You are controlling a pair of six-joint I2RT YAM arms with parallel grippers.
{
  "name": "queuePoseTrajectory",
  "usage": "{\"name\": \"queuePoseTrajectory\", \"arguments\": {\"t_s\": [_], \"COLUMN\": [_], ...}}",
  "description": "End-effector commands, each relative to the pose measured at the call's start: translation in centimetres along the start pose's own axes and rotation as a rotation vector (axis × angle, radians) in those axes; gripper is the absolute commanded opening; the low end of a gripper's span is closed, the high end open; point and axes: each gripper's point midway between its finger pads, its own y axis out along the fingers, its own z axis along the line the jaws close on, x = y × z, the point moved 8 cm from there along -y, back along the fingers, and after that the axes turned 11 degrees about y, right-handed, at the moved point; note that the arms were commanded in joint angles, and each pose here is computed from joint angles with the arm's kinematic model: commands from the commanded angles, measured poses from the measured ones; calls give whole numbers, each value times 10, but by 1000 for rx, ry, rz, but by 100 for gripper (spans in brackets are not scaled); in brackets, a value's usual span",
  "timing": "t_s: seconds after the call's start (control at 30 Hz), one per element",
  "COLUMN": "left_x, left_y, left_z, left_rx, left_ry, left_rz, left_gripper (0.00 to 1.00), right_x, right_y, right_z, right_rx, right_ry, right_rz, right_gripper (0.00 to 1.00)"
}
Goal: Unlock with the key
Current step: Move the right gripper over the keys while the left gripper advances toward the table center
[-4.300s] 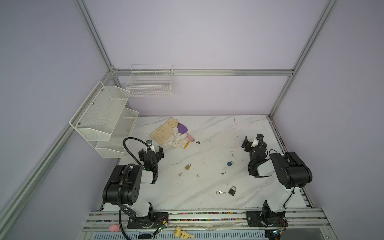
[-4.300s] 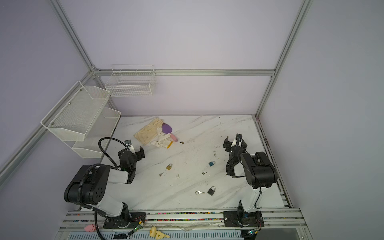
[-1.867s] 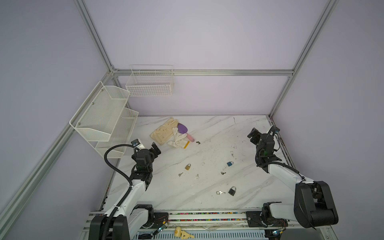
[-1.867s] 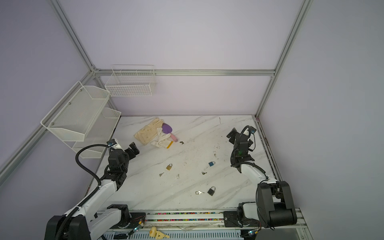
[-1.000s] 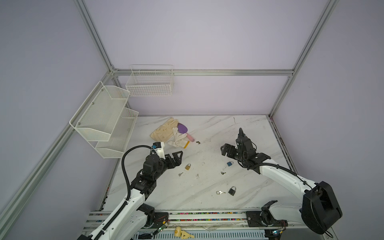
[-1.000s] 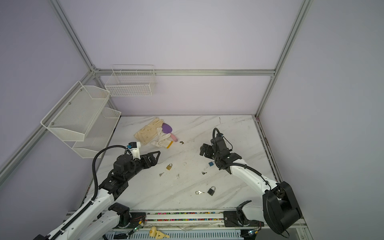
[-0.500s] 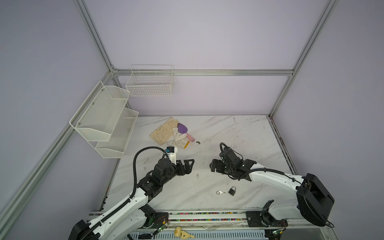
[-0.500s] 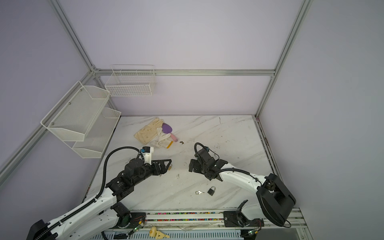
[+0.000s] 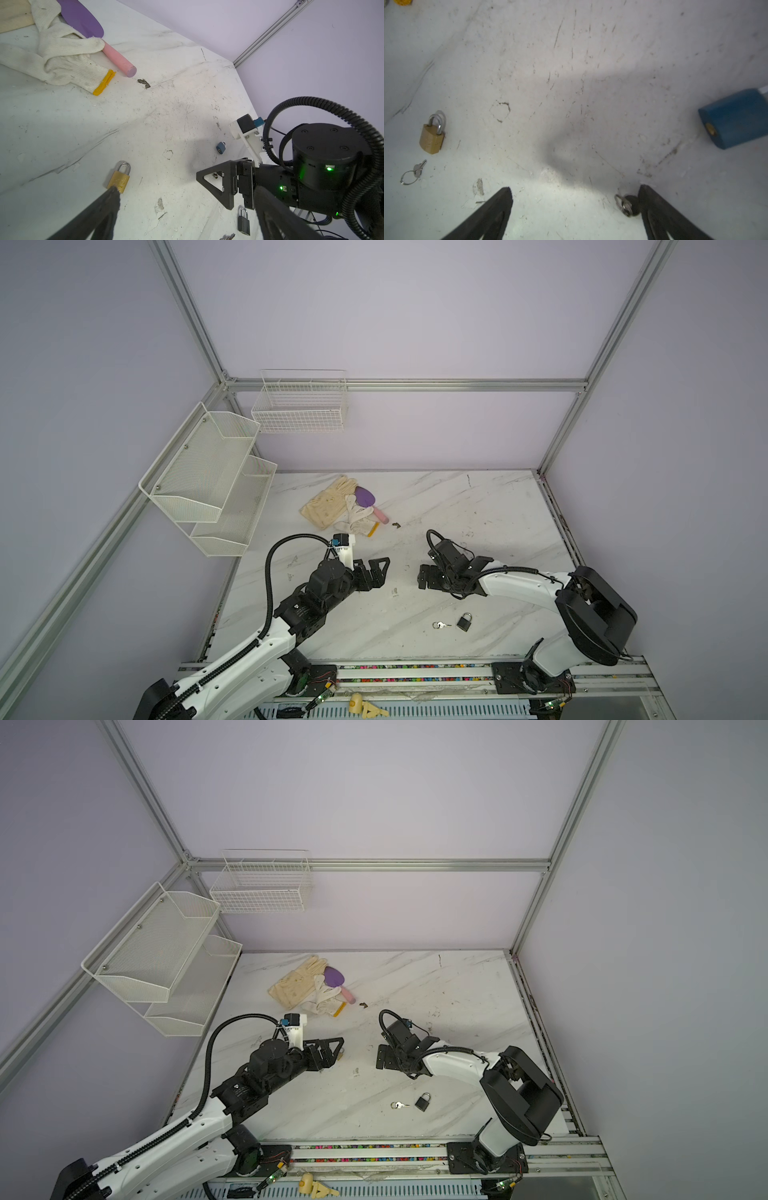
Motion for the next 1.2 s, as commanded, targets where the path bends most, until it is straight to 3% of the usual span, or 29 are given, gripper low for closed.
{"name": "queuePoseTrajectory", "arguments": {"t_s": [0.0, 0.2, 0.6, 1.17], "left_x": [8, 8, 5, 4], "left_y": [-3, -4, -5, -9], "left_z": [-5, -4, -1, 0], "left_rx": [-18, -13, 11, 22], "left_ry": [-17, -18, -19, -44], "left_rz": [-54, -49, -41, -27], "left_gripper": [100, 100, 100, 100], "right_x": [0, 0, -14, -33], "right_y": [3, -3, 4, -26], "right_z": [7, 15, 15, -17], "right_rx": [-3, -22, -45, -132], "right_ry": [-44, -87, -138, -142], "right_rz": [0, -24, 60, 143], "right_gripper": [98, 98, 98, 98]}}
